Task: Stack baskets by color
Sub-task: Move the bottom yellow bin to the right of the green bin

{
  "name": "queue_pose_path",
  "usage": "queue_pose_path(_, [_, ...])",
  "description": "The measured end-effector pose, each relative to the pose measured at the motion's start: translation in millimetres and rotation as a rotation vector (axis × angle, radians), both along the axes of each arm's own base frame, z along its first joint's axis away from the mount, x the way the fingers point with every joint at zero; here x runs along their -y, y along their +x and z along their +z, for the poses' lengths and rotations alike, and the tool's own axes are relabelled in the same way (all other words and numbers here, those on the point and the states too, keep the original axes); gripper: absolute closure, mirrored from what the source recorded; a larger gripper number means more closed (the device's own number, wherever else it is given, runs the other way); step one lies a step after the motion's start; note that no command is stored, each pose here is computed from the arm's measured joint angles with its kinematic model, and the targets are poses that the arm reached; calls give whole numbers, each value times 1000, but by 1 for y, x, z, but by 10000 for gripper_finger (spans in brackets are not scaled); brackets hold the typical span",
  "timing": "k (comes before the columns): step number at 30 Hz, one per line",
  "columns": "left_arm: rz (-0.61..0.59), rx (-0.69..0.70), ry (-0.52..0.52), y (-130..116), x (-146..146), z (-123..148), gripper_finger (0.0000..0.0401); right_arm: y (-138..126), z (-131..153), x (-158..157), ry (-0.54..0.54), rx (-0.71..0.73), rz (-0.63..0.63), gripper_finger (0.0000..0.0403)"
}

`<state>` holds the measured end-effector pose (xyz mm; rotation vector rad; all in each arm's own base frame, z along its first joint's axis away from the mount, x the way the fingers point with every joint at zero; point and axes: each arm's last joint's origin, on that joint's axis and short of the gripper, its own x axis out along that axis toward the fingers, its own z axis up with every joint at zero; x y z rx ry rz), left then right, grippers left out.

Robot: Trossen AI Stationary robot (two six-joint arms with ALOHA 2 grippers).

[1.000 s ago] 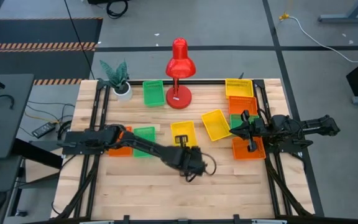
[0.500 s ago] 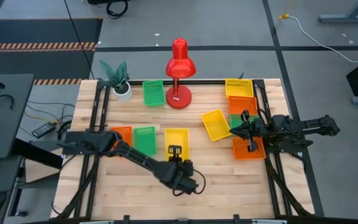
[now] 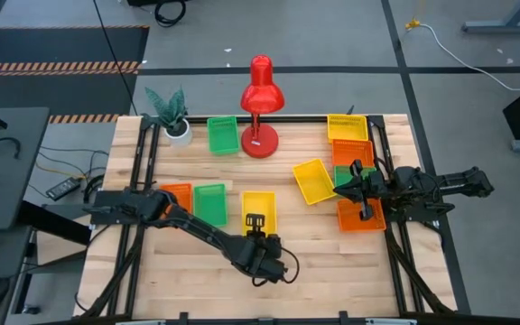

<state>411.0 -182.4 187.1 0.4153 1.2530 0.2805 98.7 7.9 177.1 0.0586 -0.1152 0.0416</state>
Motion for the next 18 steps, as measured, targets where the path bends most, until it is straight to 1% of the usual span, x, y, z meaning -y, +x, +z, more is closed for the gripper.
queue_pose_path(2, [-7,23,-42,-2,-1,-8,389,0,0,0,0,0,0,384])
queue_pose_path(5, [17,37,-50,-13,-6,-13,388,0,0,0,0,0,0,384])
queue_pose_path(7, [39,56,-57,-22,-11,-12,388,0,0,0,0,5,0,384])
queue_pose_path(10, [53,136,-90,-37,-23,-3,388,0,1,0,1,7,1,384])
queue_pose_path(13, [53,238,-160,-54,-36,0,388,0,1,0,1,8,0,384])
queue_pose_path(18, [7,369,-303,-82,-59,-4,388,0,1,0,1,8,0,384])
